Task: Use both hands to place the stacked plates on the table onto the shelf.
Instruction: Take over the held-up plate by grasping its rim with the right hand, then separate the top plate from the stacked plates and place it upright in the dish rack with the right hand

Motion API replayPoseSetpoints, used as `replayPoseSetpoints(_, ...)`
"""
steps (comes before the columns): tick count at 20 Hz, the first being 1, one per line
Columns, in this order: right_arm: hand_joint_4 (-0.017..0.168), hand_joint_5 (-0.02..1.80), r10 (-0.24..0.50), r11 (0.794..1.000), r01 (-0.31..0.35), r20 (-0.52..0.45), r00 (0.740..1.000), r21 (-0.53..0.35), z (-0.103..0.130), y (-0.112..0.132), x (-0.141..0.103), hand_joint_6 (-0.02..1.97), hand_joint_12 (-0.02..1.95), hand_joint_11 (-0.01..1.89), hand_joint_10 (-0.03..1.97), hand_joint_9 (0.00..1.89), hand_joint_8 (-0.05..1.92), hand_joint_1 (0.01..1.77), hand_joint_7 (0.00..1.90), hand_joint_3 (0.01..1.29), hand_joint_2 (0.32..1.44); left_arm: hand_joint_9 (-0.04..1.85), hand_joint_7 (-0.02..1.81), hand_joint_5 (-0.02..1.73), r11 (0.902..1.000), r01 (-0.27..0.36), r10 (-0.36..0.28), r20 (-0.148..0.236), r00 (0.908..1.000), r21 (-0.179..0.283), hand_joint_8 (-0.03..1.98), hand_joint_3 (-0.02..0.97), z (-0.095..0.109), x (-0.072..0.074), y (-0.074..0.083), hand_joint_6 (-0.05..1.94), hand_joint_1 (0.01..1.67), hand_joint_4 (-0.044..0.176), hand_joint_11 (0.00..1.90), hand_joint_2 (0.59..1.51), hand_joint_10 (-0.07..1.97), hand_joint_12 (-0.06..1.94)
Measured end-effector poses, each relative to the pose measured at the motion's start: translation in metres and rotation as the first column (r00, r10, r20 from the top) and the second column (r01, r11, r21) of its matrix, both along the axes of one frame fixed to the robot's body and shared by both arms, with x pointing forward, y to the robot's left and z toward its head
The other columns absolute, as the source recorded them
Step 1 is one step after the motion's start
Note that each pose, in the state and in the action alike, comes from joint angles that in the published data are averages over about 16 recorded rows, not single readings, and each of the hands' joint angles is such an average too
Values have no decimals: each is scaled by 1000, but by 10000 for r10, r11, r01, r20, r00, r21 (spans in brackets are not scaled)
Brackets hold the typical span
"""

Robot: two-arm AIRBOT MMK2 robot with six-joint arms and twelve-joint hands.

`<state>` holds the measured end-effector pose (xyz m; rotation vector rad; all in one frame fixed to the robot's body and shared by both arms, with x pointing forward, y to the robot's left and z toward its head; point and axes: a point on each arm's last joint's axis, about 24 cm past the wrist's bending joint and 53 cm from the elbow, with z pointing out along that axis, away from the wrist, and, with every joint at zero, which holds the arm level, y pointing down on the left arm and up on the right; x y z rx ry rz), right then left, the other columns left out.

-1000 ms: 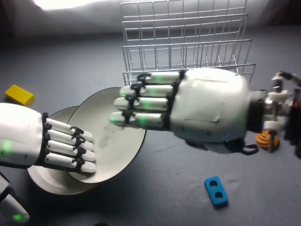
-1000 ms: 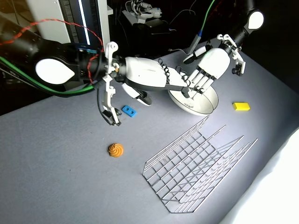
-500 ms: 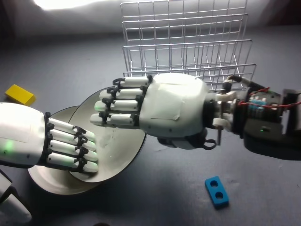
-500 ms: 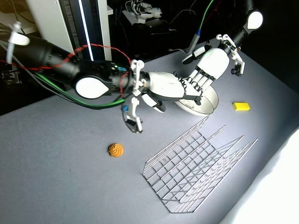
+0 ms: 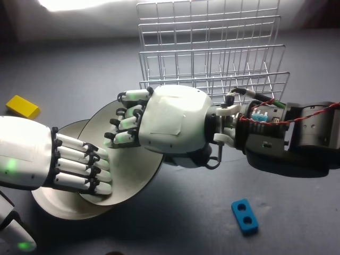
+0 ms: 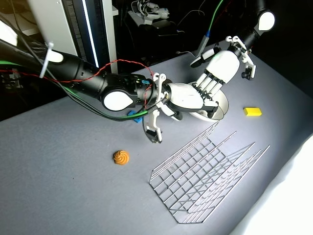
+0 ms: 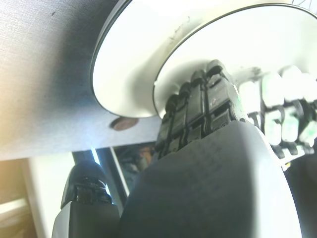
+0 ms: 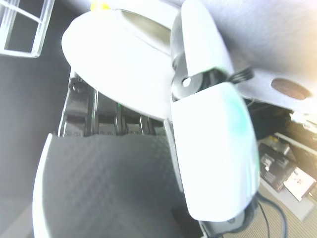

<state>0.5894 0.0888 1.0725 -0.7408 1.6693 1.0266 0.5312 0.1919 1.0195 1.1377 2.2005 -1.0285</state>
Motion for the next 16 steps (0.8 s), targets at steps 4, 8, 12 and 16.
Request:
replayPoseSetpoints(4,3,551,74,9998,-77,146,9999,164,3,6,1,426,1287,368,350,645,232,1236,616,11,1063,16,5,0,10000,7,-7,12,10000,-2,17,14,0,0,0,-2,16,-6,14,1112,15,-6)
replayPoseSetpoints(8,2,680,139,9993,-148,291,9995,335,8,8,0,657,1293,557,624,790,370,1226,773,10,1039,15,8,0,10000,18,-18,91,10000,-77,18,15,5,2,-1,6,16,-6,14,1110,15,-6)
replayPoseSetpoints(12,-1,761,170,9988,-188,381,9991,461,12,10,0,880,1265,722,876,888,525,1233,874,11,994,16,21,10,9995,-59,67,256,9996,-324,21,14,17,8,-3,14,15,-5,14,1109,15,-6)
replayPoseSetpoints(16,-4,800,178,9984,-200,412,9990,533,15,11,0,945,1260,794,1110,921,608,1247,918,11,960,20,40,27,9980,-158,186,460,9988,-612,24,14,34,16,-2,18,16,-4,14,1108,15,-6)
